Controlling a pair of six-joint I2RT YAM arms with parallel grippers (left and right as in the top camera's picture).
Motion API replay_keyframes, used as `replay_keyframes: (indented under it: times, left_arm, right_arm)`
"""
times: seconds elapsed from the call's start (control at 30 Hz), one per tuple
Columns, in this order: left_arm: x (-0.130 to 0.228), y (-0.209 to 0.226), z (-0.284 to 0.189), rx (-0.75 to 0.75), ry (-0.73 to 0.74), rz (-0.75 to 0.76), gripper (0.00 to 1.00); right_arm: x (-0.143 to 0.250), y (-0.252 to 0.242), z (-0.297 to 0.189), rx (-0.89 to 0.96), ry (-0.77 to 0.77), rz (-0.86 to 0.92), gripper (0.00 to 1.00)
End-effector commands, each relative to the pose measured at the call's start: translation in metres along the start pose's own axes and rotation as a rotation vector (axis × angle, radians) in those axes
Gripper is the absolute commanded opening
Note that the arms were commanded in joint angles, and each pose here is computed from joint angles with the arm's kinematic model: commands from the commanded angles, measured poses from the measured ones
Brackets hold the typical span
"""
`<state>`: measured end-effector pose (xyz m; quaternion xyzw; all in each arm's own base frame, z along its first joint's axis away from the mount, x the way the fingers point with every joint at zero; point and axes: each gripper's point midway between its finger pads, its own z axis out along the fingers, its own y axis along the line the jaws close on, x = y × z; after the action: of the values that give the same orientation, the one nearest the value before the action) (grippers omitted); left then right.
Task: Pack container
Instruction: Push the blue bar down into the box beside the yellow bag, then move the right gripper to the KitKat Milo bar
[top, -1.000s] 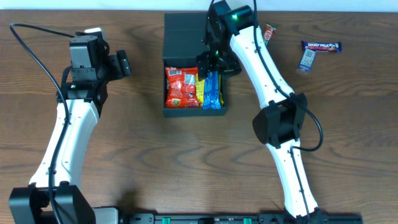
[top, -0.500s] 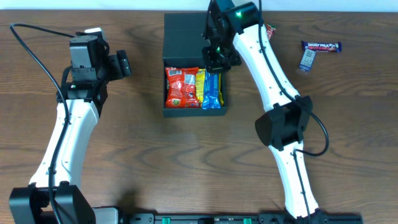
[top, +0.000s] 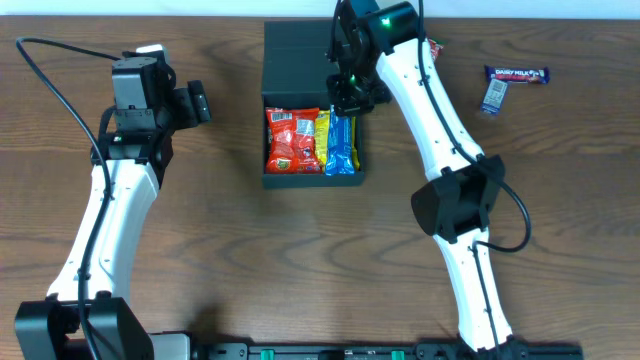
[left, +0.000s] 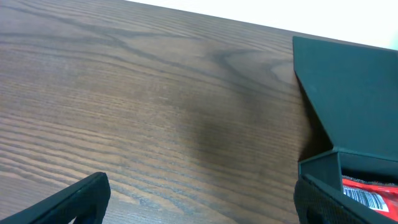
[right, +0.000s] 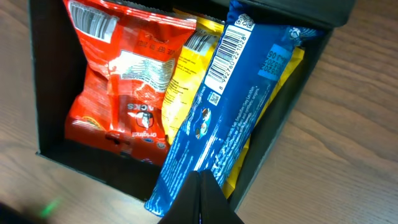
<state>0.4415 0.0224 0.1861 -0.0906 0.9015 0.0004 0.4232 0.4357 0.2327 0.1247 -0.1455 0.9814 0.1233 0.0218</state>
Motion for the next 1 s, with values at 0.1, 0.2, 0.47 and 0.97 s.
replay_keyframes:
  times: [0.1, 0.2, 0.47, 0.97]
  left_arm:
    - [0.005, 0.002, 0.003, -0.004, 0.014, -0.006, 0.95]
    - [0.005, 0.002, 0.003, -0.004, 0.014, -0.006, 0.95]
    - [0.005, 0.002, 0.003, -0.004, 0.014, -0.006, 0.95]
    - [0.008, 0.003, 0.003, -0.006, 0.029, -0.005, 0.95]
  right_arm:
    - [0.014, -0.004, 0.043, 0.025, 0.113, -0.022, 0.01]
    - [0.016, -0.007, 0.052, 0.027, 0.137, -0.024, 0.01]
    - [0.011, -0.009, 0.039, 0.024, 0.100, -0.019, 0.01]
    - [-0.037, -0.091, -0.052, 0.272, -0.243, 0.216, 0.01]
